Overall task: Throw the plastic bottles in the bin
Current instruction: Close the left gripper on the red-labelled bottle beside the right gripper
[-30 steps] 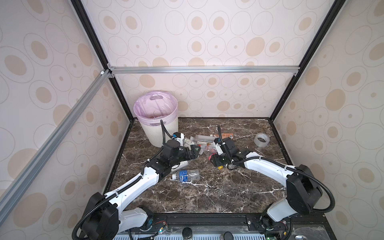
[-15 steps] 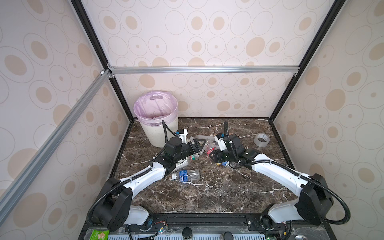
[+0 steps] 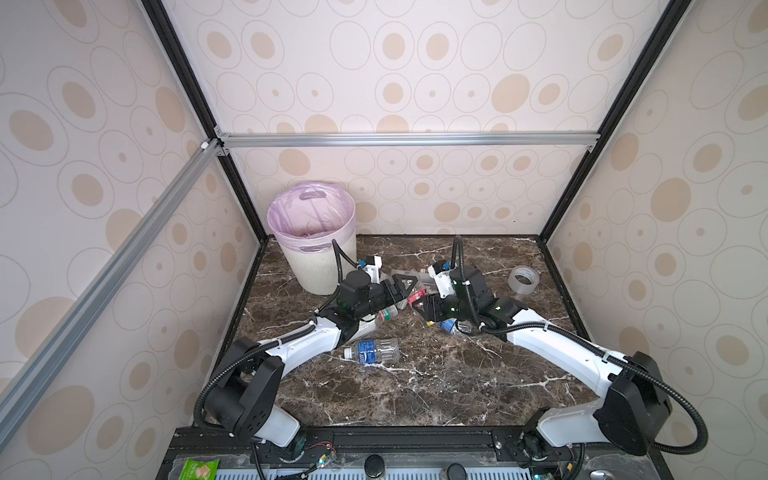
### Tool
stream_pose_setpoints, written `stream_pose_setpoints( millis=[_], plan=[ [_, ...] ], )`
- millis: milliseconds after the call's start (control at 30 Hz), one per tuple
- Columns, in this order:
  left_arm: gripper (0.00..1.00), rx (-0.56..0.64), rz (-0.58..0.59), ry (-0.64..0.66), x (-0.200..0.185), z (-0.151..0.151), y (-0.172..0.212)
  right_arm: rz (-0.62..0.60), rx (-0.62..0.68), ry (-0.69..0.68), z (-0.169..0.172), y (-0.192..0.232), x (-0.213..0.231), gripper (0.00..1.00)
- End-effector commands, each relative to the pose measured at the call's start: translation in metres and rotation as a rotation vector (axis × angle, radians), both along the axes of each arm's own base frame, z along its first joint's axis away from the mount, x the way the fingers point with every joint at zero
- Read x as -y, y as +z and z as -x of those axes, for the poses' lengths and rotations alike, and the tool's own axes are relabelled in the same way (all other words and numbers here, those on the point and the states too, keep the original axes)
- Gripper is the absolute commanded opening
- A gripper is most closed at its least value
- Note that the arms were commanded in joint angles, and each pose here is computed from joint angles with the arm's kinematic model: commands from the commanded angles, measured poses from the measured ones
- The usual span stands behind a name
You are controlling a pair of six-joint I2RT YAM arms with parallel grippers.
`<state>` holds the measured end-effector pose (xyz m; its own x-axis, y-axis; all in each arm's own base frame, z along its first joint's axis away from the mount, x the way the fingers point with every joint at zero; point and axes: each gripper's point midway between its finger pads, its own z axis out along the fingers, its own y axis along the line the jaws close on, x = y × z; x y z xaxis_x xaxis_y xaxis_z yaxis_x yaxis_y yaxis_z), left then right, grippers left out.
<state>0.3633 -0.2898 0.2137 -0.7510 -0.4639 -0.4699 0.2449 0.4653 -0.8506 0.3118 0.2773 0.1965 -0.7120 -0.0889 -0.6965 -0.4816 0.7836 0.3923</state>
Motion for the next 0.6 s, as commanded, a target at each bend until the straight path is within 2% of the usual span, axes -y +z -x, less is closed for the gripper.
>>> stream_pose_setpoints(
  millis=[0, 200, 400, 567],
  plan=[
    [0.88, 0.057, 0.039, -0.006, 0.0056, -0.0075, 0.0237, -0.038, 0.005, 0.029, -0.0007, 0.0075, -0.0144, 0.58],
    [0.75, 0.054, 0.028, 0.006, 0.0045, -0.0099, 0.0189, -0.032, 0.001, 0.037, -0.0011, 0.004, -0.0185, 0.58],
    [0.58, 0.057, 0.019, 0.006, 0.0051, -0.0115, 0.0173, -0.032, -0.003, 0.037, -0.002, 0.0025, -0.0191, 0.59],
    [0.51, 0.058, 0.01, 0.01, 0.004, -0.0115, 0.0174, -0.032, -0.001, 0.036, -0.0019, 0.0036, -0.0192, 0.63]
  ],
)
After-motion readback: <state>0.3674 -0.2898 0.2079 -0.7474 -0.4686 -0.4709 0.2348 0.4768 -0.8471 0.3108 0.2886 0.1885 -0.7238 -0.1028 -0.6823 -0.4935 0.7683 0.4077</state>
